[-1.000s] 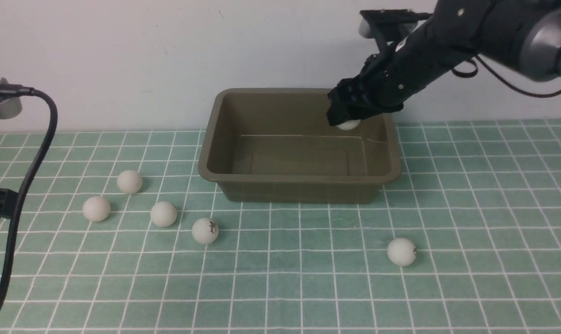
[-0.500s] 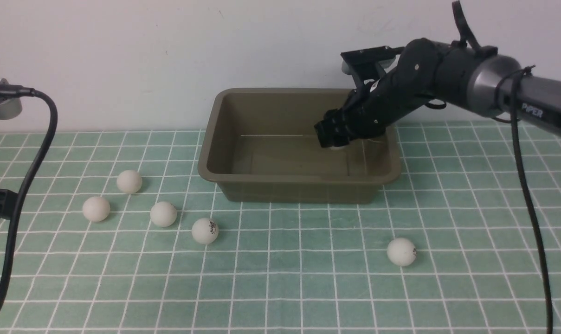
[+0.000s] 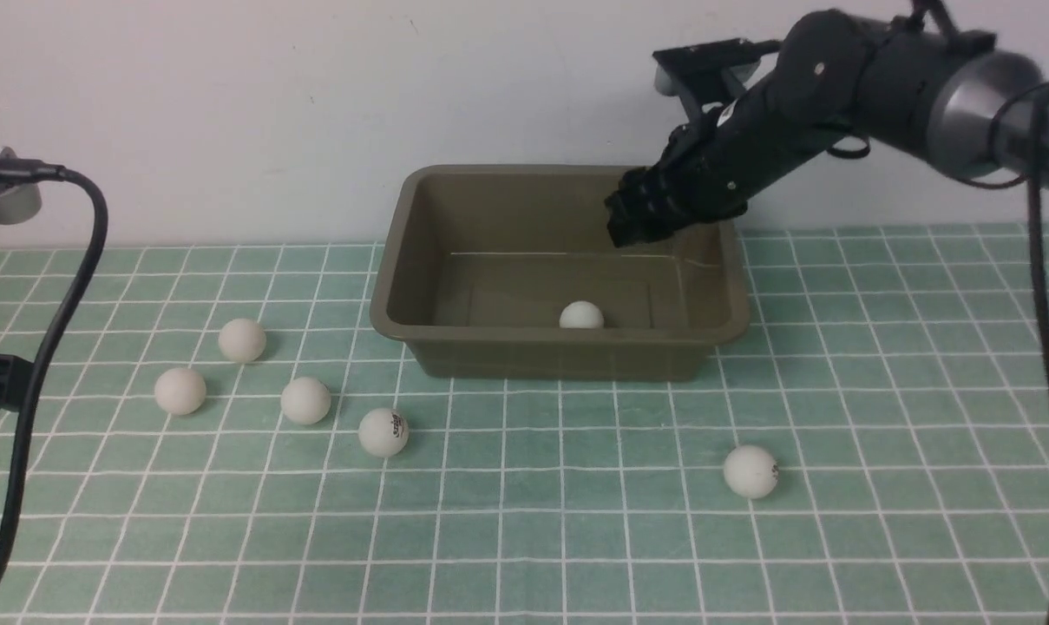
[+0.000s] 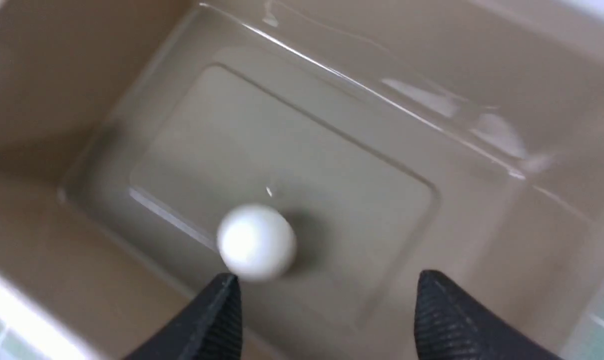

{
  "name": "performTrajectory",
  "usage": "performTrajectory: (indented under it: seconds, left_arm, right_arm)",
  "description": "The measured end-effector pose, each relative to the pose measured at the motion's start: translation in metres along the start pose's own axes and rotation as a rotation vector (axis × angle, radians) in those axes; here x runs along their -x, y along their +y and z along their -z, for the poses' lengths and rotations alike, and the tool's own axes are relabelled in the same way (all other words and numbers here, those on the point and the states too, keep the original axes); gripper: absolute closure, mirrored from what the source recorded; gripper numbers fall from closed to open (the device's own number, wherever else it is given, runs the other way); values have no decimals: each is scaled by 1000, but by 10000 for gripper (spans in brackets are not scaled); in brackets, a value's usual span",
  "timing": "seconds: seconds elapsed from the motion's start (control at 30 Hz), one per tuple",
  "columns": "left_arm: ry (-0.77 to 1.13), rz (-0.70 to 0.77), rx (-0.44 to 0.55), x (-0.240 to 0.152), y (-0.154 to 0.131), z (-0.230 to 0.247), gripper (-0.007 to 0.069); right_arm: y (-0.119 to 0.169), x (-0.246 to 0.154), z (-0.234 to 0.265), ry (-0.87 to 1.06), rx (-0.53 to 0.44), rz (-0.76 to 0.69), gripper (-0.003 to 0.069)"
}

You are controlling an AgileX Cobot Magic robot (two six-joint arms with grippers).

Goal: Put the table tennis balls in the box on the green coffee tablecloth.
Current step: 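Reach for and grasp a ping pong ball on the table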

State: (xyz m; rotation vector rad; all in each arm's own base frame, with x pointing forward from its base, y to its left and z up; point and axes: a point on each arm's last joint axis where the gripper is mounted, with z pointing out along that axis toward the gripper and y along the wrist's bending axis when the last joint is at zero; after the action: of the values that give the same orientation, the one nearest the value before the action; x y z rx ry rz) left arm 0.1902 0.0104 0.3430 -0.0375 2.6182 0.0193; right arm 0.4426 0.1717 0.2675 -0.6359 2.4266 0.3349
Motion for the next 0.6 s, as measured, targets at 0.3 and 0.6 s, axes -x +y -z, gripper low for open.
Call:
performTrajectory:
  seconds: [0.3,0.6]
  left_arm:
    - [1,5,-10,0,-1,0,500]
    - [28,5,-13,-3,-1,0,500]
  right_arm:
    - [6,-11,80,188,-57,-54,235]
    - [7,-68,42,414,-27,-155,235]
